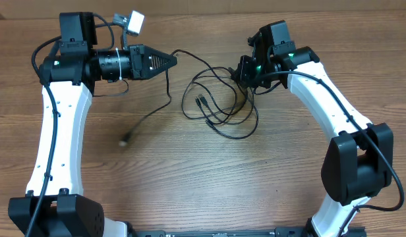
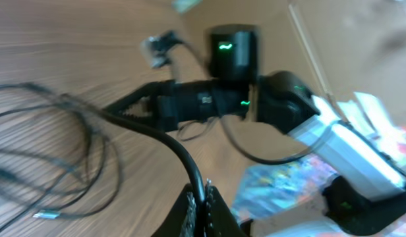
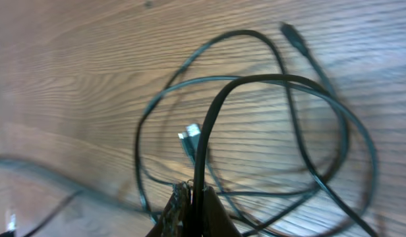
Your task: Untangle cables
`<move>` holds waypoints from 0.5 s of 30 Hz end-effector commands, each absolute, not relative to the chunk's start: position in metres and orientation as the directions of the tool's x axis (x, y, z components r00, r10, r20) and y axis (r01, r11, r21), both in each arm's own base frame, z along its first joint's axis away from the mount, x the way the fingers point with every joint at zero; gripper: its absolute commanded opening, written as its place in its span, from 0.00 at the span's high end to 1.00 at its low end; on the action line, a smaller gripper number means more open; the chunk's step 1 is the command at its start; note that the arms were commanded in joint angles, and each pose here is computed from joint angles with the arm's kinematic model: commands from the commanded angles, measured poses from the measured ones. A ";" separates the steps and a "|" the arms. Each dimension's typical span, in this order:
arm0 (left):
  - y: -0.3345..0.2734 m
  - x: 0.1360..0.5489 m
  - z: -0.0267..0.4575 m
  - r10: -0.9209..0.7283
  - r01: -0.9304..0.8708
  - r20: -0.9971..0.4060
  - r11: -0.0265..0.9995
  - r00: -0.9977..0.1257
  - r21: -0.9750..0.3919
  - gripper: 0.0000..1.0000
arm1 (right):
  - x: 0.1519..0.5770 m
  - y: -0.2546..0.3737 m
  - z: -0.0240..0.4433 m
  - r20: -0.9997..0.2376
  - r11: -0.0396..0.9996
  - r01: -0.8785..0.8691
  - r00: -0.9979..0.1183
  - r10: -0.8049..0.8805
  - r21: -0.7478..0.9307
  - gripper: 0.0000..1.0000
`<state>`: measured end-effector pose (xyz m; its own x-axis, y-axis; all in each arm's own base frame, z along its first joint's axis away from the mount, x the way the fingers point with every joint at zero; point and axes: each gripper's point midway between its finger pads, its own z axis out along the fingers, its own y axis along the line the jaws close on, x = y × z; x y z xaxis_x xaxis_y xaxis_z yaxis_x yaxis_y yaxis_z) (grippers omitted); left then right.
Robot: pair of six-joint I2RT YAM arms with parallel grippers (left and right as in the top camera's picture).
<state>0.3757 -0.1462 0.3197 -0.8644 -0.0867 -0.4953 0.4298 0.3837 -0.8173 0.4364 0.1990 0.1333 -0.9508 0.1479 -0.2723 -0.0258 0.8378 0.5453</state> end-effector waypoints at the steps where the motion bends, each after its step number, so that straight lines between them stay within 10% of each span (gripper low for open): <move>1: -0.127 0.383 0.309 -0.100 0.391 -0.527 0.557 -0.844 -0.732 0.96 | 0.435 0.209 0.140 -0.264 0.796 -0.056 -0.955 0.133 0.602 0.96; 5: -0.134 0.376 0.317 -0.090 0.420 -0.526 0.496 -0.846 -0.760 0.96 | 0.441 0.208 0.145 -0.284 0.796 -0.064 -0.949 0.138 0.602 0.90; 8: -0.147 0.365 0.345 -0.062 0.541 -0.591 0.334 -0.805 -0.772 0.96 | 0.444 0.198 0.142 -0.286 0.814 -0.040 -0.945 0.157 0.579 0.05; 15: -0.156 0.348 0.385 -0.042 0.671 -0.677 0.107 -0.735 -0.734 0.96 | 0.437 0.176 0.133 -0.223 0.828 0.037 -0.956 0.193 0.559 0.00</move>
